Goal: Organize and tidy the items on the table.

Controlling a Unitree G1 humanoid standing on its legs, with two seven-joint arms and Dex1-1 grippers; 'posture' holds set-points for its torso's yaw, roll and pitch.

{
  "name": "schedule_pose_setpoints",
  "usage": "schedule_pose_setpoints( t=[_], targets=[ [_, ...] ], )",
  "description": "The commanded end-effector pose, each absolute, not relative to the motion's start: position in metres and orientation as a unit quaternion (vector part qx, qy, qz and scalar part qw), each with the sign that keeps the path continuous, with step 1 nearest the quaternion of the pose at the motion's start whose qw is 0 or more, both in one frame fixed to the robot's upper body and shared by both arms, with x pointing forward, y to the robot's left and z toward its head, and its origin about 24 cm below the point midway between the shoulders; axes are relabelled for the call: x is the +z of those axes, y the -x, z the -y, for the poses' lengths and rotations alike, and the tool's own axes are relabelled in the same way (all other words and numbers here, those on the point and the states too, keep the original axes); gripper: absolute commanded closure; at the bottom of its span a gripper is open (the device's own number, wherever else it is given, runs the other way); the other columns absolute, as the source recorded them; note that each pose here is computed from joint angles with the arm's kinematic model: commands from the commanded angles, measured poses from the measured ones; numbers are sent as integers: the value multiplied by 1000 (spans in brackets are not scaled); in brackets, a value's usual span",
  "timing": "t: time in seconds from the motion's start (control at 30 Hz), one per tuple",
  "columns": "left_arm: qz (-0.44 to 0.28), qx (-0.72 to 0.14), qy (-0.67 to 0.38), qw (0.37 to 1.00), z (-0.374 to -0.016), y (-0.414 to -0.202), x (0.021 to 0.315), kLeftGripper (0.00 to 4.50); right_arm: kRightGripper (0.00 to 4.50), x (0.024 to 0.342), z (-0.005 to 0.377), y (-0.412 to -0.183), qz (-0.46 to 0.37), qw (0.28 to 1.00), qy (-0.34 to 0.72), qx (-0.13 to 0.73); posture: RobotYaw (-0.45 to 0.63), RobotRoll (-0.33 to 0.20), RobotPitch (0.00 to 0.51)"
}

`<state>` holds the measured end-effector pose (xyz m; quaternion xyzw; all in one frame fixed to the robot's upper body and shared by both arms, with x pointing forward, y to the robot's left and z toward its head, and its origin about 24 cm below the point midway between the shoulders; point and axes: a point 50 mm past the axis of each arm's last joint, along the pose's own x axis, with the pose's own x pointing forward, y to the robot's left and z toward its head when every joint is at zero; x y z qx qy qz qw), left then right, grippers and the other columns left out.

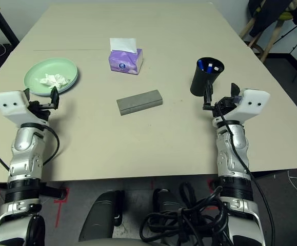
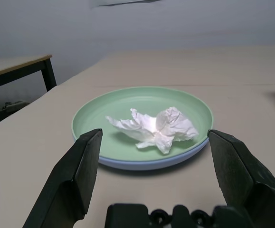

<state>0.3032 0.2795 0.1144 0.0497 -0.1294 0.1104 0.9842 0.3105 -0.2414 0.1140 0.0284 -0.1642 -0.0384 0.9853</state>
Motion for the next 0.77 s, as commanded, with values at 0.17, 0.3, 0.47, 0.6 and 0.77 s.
schedule_pose_setpoints(
  t=[0.17,0.3,0.47,0.6,0.77],
  targets=[
    [131,79,-30,988,-284,-304,109,0,33,102,253,-306,123,992,-6,-24,71,0,111],
    [127,71,-30,989,-286,-304,108,0,33,101,253,-303,123,992,-11,-17,65,0,107],
    [123,60,-32,990,-284,-304,107,0,33,100,251,-301,126,992,-21,-13,65,0,107],
    [119,58,-32,991,-285,-303,106,0,33,101,251,-301,125,992,-19,-12,63,0,105],
    [116,58,-32,991,-286,-302,106,0,33,101,249,-301,124,992,-17,-11,63,0,106]
  ],
)
